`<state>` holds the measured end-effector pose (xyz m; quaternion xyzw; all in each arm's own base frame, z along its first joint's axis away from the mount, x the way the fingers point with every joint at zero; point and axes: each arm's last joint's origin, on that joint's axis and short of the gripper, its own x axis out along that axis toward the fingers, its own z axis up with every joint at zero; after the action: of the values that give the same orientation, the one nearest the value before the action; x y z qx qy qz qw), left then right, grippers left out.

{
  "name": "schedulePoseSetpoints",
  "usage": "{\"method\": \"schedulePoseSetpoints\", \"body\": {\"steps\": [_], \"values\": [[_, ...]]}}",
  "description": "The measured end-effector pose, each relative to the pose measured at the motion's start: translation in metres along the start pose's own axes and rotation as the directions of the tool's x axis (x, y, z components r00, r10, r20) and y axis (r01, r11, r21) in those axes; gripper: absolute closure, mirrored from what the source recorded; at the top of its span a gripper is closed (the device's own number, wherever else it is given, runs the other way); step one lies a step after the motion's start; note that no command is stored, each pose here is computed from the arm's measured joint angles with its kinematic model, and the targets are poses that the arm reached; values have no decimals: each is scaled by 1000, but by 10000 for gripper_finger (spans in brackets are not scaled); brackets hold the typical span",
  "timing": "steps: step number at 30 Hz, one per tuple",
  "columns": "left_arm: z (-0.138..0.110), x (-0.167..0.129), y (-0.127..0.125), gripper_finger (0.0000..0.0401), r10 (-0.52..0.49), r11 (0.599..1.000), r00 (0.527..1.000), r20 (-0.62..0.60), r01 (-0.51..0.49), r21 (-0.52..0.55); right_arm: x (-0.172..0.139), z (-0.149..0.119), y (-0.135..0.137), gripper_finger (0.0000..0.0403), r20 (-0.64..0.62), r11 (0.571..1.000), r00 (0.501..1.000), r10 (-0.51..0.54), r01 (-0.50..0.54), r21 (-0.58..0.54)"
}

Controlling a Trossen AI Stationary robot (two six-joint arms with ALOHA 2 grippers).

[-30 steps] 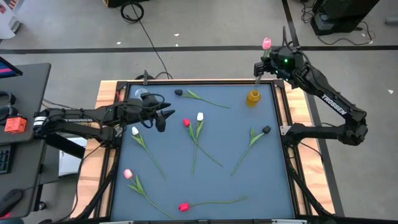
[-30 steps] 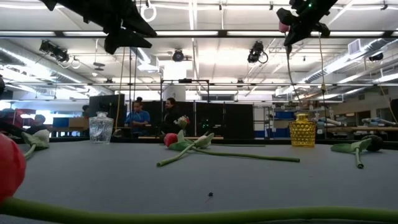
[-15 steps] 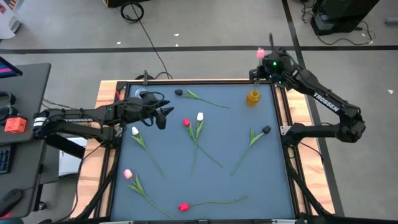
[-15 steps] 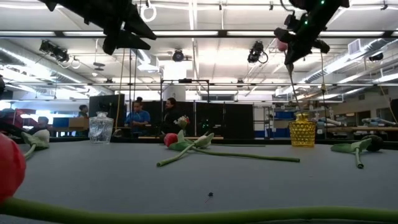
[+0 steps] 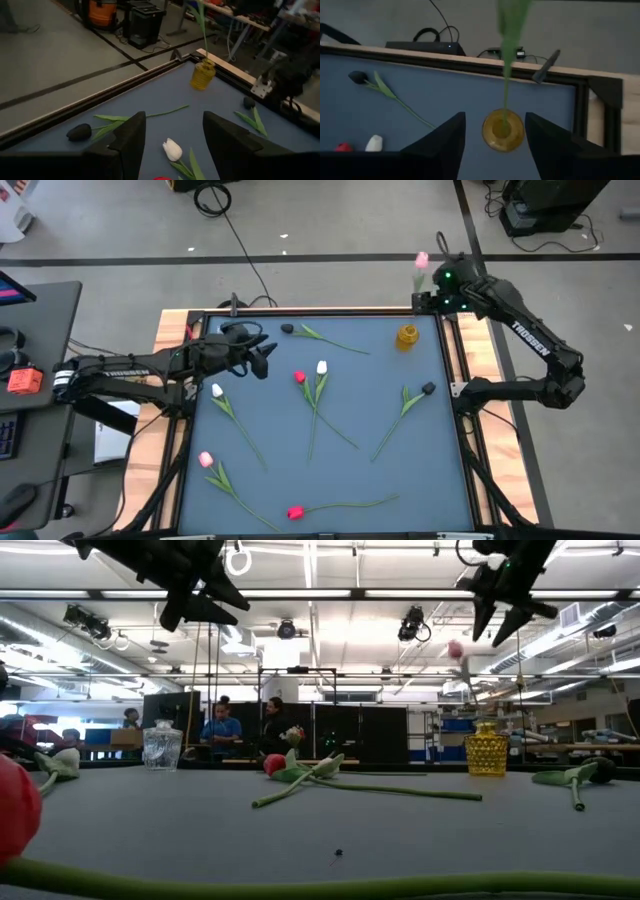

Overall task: Sort flowers into vase by color
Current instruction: Put the pink flower into the yellow vase

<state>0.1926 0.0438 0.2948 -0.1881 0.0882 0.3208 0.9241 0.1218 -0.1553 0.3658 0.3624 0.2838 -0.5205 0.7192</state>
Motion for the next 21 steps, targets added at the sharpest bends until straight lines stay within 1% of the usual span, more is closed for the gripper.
{"method": "schedulePoseSetpoints", "body": {"steps": [2,5,8,14,16,21], "values": [[1,1,3,197,9,1000,1000,-3,-9,-23,-11,2,-1,186,-5,1000,1000,-4,4,13],[0,2,6,197,9,1000,1000,-22,-9,-15,-23,4,-1,186,-15,1000,1000,-7,7,25],[-1,2,6,197,15,1000,999,-35,-15,-2,-28,0,1,186,-67,998,997,32,-29,48],[-3,2,7,197,23,999,998,-53,-22,30,-17,-25,21,186,-191,995,977,96,-87,59],[-4,2,8,197,30,999,997,-66,-27,39,-12,-34,30,186,-213,993,971,111,-101,58],[-8,2,10,197,51,997,993,-109,-45,60,-4,-59,54,186,-243,982,952,186,-173,72]]}}
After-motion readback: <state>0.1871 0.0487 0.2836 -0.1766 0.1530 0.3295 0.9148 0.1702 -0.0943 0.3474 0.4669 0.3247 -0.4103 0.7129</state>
